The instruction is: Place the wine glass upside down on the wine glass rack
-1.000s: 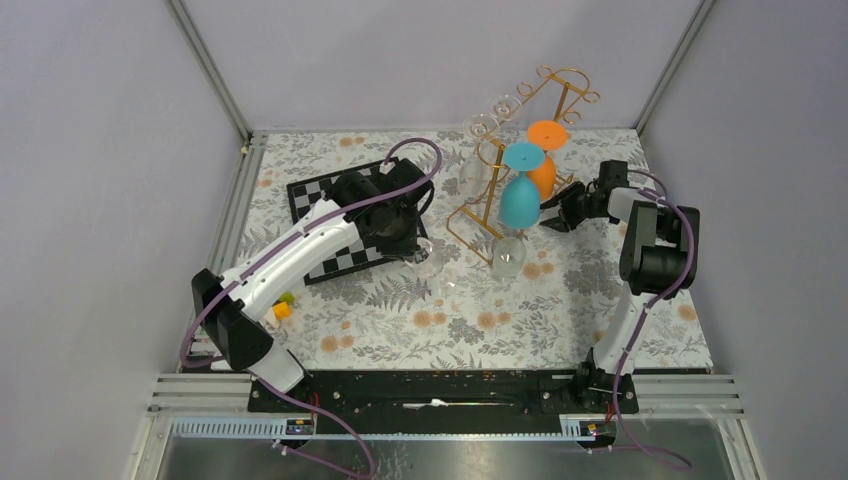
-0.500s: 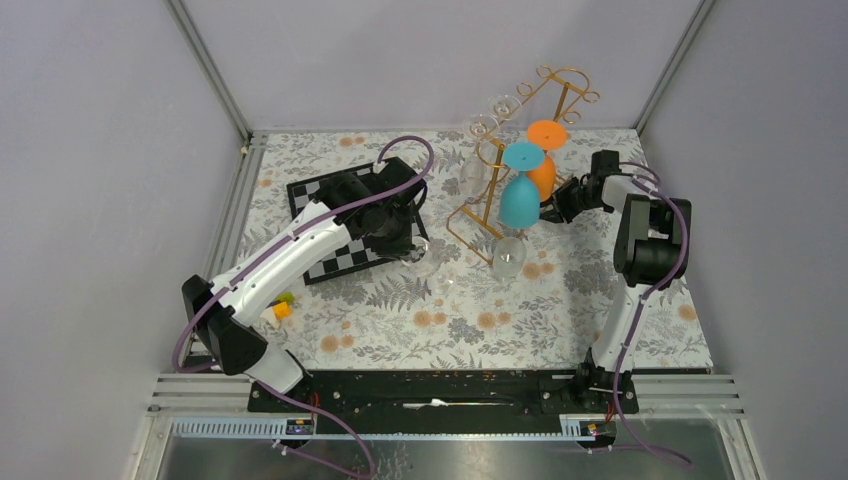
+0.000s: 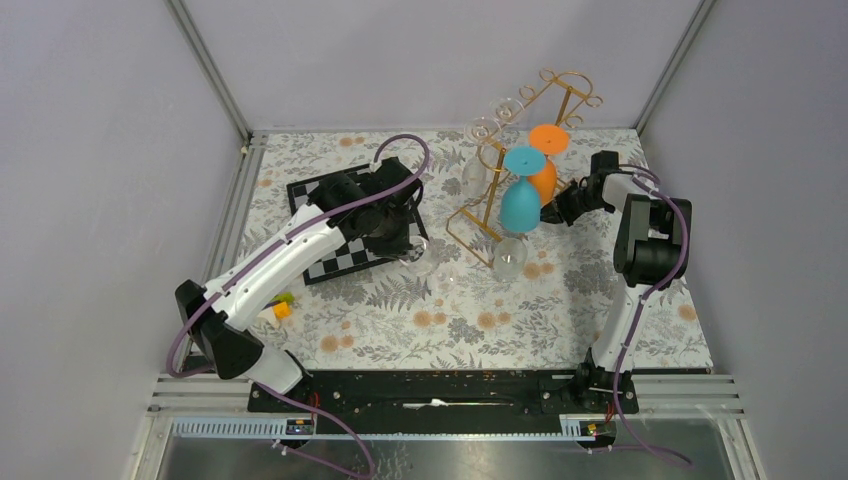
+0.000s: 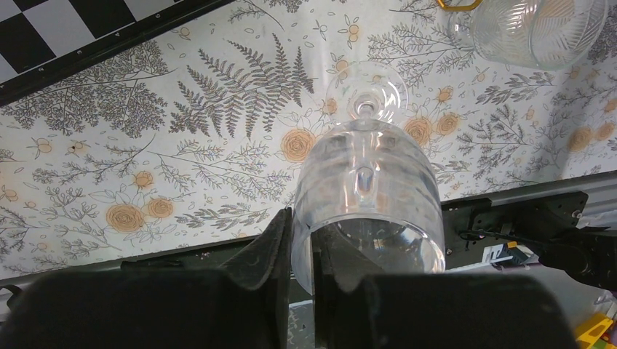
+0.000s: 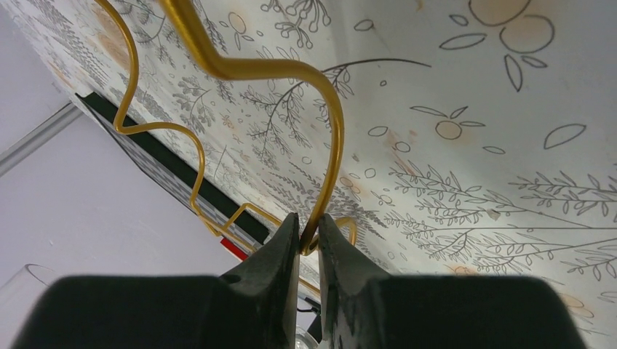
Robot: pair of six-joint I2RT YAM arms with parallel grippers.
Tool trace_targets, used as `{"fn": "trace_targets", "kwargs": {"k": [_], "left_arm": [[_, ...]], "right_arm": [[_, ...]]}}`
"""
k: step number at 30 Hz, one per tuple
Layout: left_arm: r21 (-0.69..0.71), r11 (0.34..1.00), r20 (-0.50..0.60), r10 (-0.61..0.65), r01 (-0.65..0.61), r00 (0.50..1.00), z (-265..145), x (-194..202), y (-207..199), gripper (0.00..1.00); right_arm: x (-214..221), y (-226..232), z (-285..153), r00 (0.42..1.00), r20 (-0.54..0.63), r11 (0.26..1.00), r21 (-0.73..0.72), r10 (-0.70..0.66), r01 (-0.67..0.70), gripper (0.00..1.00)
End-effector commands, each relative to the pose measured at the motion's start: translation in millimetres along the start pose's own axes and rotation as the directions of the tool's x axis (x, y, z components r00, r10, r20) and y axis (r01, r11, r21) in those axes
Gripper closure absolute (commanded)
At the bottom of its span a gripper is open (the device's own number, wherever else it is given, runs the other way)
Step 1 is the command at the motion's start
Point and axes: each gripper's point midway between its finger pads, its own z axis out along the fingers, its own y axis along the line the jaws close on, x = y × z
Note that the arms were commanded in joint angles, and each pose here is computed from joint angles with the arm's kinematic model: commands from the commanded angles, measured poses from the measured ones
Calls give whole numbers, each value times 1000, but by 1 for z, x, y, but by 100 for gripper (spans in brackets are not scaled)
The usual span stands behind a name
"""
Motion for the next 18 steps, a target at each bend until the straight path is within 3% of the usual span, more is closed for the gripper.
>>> {"fn": "trace_targets", "kwargs": {"k": [1,18], "left_arm": [[29,1000,61,-11,9,998,-18,-7,3,100],[52,998,84,-30,26,996,-31,-6,6,100]], "right_arm": [[21,-11,-5,998,-64,999,27,-27,29,87],[62,-25,-32,998,-36,999,-21,-46,45,85]]}}
